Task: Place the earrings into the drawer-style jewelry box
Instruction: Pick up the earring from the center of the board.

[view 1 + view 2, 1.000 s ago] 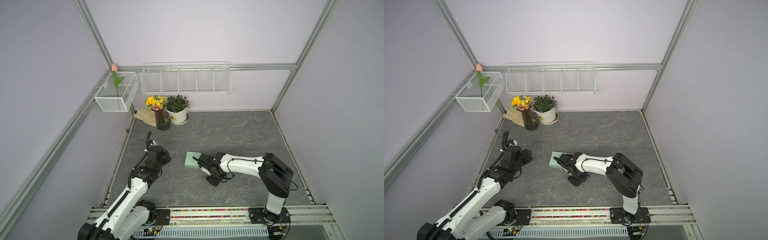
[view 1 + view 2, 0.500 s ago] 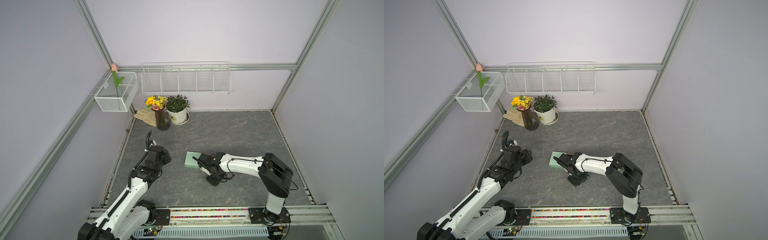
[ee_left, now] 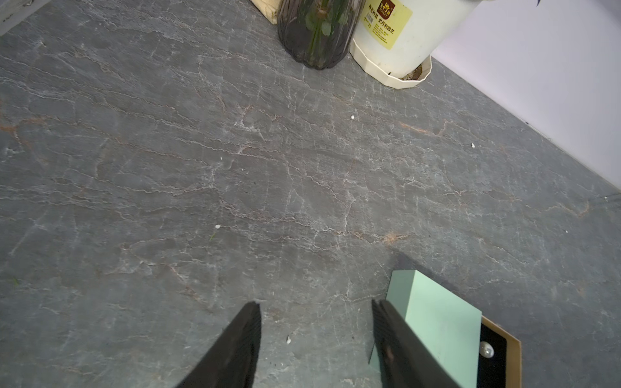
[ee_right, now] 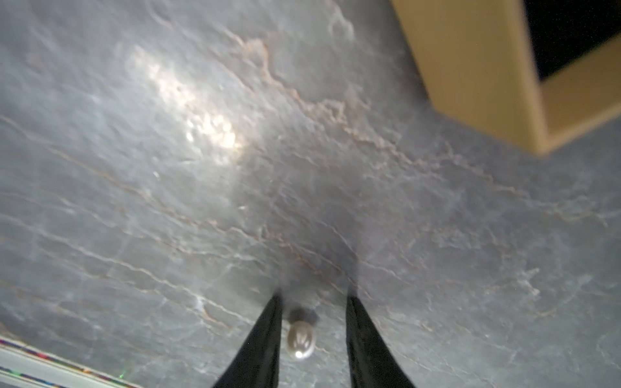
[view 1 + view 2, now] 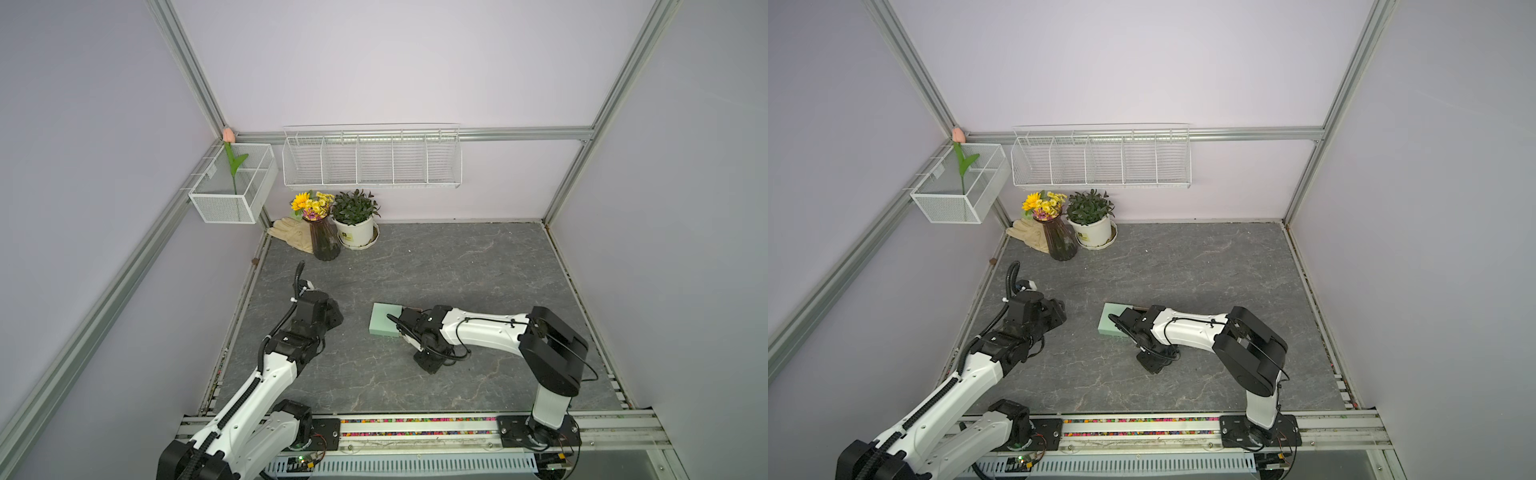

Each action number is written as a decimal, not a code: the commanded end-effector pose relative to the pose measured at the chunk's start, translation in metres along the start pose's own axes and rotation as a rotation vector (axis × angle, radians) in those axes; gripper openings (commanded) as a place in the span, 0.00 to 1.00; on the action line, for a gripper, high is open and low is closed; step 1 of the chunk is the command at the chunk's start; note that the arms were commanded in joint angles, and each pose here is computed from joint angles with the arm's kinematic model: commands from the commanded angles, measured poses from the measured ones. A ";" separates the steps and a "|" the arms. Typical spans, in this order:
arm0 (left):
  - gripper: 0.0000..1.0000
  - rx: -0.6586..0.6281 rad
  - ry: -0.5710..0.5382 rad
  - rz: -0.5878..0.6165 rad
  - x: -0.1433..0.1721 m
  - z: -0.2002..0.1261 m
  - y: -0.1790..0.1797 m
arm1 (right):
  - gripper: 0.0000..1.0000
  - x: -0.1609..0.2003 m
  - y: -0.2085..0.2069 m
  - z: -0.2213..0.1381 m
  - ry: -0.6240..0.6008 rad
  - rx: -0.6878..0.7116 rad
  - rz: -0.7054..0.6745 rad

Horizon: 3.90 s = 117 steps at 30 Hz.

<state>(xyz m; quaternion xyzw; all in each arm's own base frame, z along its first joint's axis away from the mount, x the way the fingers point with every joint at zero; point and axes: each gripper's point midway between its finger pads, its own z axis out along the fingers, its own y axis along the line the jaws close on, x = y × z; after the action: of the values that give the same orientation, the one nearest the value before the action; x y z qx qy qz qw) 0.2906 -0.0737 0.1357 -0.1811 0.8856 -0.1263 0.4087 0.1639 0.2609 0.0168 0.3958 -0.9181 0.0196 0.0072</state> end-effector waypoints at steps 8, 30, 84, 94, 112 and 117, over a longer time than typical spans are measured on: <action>0.57 0.016 -0.009 -0.014 -0.004 0.003 -0.004 | 0.33 0.021 -0.002 0.004 0.061 0.010 0.030; 0.57 0.018 0.000 -0.016 0.000 0.007 -0.004 | 0.32 0.034 -0.007 0.004 0.081 0.032 0.069; 0.57 0.012 -0.005 -0.013 0.000 0.006 -0.001 | 0.22 0.016 0.006 0.012 0.081 -0.023 0.112; 0.57 0.009 -0.006 -0.013 0.000 0.005 0.000 | 0.17 0.017 0.007 0.013 0.084 -0.026 0.107; 0.57 0.047 0.107 0.074 0.002 0.014 -0.023 | 0.07 -0.025 -0.014 -0.070 -0.372 -0.003 0.102; 0.57 0.115 0.256 0.110 0.020 0.026 -0.043 | 0.07 -0.045 -0.017 -0.098 -0.578 -0.005 0.065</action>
<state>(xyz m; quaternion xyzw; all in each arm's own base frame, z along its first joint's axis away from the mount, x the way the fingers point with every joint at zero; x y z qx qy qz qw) 0.3105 -0.1081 0.1254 -0.1241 0.9180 -0.1523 0.3445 0.1927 0.2773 0.1096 0.3475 -0.9112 -0.0882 -0.2029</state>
